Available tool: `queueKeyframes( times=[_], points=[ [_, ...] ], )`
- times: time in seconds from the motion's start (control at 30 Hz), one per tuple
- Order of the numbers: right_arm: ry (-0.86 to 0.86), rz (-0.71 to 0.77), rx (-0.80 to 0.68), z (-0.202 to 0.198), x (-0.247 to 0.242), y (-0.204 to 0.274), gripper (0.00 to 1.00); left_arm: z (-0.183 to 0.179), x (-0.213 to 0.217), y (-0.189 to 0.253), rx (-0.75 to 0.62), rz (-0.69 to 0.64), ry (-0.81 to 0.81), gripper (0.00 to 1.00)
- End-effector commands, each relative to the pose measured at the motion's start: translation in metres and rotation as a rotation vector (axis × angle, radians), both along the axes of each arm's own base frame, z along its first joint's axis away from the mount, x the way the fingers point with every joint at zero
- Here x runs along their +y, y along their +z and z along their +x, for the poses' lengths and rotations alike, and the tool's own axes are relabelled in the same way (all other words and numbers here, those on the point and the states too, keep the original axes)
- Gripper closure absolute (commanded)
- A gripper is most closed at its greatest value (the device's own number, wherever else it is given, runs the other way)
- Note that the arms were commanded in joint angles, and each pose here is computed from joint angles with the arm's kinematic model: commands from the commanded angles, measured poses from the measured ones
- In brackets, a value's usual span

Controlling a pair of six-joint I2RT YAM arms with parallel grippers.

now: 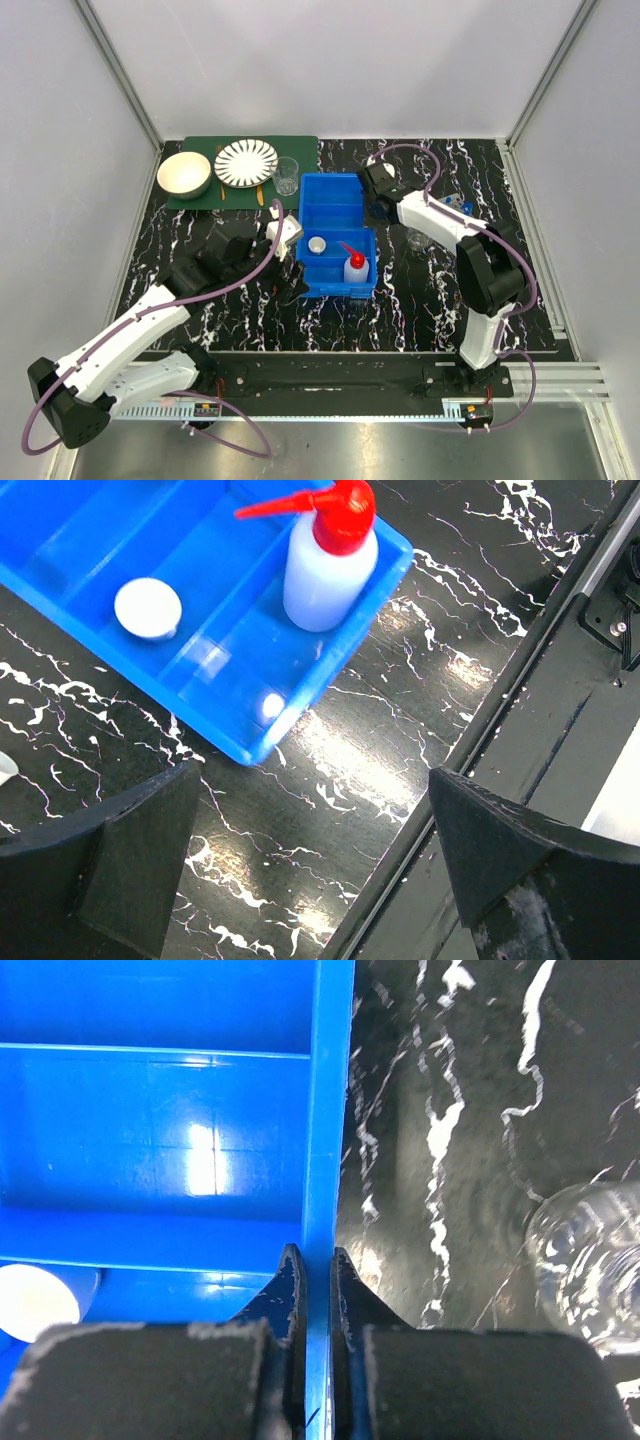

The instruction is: Organize the chemistry lab equipment

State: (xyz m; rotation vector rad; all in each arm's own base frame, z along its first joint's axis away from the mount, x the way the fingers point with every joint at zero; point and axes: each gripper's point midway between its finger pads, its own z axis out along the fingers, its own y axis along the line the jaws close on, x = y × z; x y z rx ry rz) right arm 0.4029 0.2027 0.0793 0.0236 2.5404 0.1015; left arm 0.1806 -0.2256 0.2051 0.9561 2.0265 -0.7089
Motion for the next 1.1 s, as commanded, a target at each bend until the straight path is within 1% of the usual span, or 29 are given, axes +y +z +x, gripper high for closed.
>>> queueKeyframes(
  times=[0.0,0.23,0.43,0.53,0.63,0.7,0.8,0.83,0.9,1.0,1.03,1.07],
  points=[
    [0.125,-0.044,0.067,-0.048,0.017,-0.005,1.0,0.005,-0.003,0.007,-0.026,-0.021,0.008,0.01],
    [0.13,-0.018,0.066,-0.079,0.03,-0.007,1.0,0.002,-0.003,0.01,-0.034,-0.034,0.002,0.01],
    [0.09,0.0,0.033,-0.09,0.027,0.005,1.0,-0.003,-0.007,0.011,-0.031,-0.06,-0.031,0.01],
    [0.056,-0.008,0.005,-0.09,0.02,0.011,1.0,-0.002,-0.007,0.005,0.006,-0.053,-0.004,0.01],
    [0.036,-0.017,-0.008,-0.092,0.014,0.015,1.0,0.003,-0.004,0.0,0.033,-0.013,0.029,0.01],
    [0.032,-0.018,-0.018,-0.093,0.011,0.018,1.0,0.008,0.0,-0.004,0.027,0.007,0.061,0.01],
    [0.039,-0.028,-0.014,-0.095,0.008,0.017,1.0,0.008,-0.002,-0.004,0.035,-0.02,0.076,0.01],
    [0.04,-0.027,-0.017,-0.094,0.008,0.018,1.0,0.011,0.0,-0.006,0.037,-0.015,0.102,0.01],
    [0.05,-0.028,-0.026,-0.094,0.009,0.021,1.0,0.019,0.008,-0.009,0.016,0.01,0.164,0.01],
    [0.056,-0.028,-0.039,-0.091,0.01,0.026,1.0,0.024,0.013,-0.005,-0.007,0.019,0.198,0.01],
    [0.059,-0.028,-0.044,-0.091,0.011,0.028,0.96,0.025,0.015,-0.001,-0.004,0.025,0.212,0.01],
    [0.062,-0.033,-0.049,-0.09,0.01,0.029,0.83,0.027,0.017,0.0,-0.004,0.034,0.23,0.01]
  ],
)
